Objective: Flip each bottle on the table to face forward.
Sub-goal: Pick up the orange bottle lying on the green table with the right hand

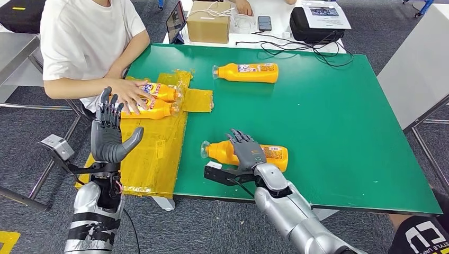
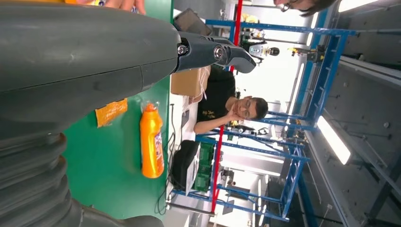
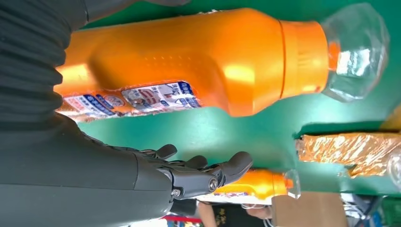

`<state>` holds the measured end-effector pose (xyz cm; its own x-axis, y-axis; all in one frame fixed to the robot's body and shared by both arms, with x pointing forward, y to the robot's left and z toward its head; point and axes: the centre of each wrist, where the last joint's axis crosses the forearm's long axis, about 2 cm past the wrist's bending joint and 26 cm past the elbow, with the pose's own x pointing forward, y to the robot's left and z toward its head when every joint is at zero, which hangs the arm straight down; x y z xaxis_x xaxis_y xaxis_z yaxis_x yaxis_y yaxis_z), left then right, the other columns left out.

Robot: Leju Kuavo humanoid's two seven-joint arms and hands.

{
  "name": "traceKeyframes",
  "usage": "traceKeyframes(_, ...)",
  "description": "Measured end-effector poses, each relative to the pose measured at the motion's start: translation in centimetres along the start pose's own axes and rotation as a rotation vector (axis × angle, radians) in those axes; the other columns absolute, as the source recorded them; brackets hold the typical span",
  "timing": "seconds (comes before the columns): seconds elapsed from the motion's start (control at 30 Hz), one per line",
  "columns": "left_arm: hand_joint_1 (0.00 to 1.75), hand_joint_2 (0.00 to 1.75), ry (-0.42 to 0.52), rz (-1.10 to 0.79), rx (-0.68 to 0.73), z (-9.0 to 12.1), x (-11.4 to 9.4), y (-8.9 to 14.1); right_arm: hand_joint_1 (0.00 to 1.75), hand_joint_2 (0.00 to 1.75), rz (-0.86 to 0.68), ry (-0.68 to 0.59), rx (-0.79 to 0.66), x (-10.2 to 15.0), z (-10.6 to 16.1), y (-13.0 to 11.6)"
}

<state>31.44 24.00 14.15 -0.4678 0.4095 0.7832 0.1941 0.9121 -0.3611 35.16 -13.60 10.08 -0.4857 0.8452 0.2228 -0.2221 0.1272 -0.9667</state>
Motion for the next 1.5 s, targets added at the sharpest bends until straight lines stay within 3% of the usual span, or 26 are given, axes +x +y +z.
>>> traceKeyframes(0.47, 0.00, 1.75, -0.042, -0.036, 0.007, 0.7, 1.4, 0.9, 0.00, 1.75, 0.102, 0.063, 0.061, -3.0, 0.7, -1.3)
traceKeyframes(0.97, 0.00, 1.75, -0.012, -0.005, 0.001, 1.0, 1.5, 1.1, 0.00, 1.75, 0.075, 0.144, 0.127, -5.4, 2.1, 0.9)
traceKeyframes(1.5, 0.00, 1.75, 0.005, -0.031, 0.017, 2.2, 1.6, 1.5, 0.00, 1.75, 0.285, 0.361, 0.117, -8.2, 3.3, 0.9)
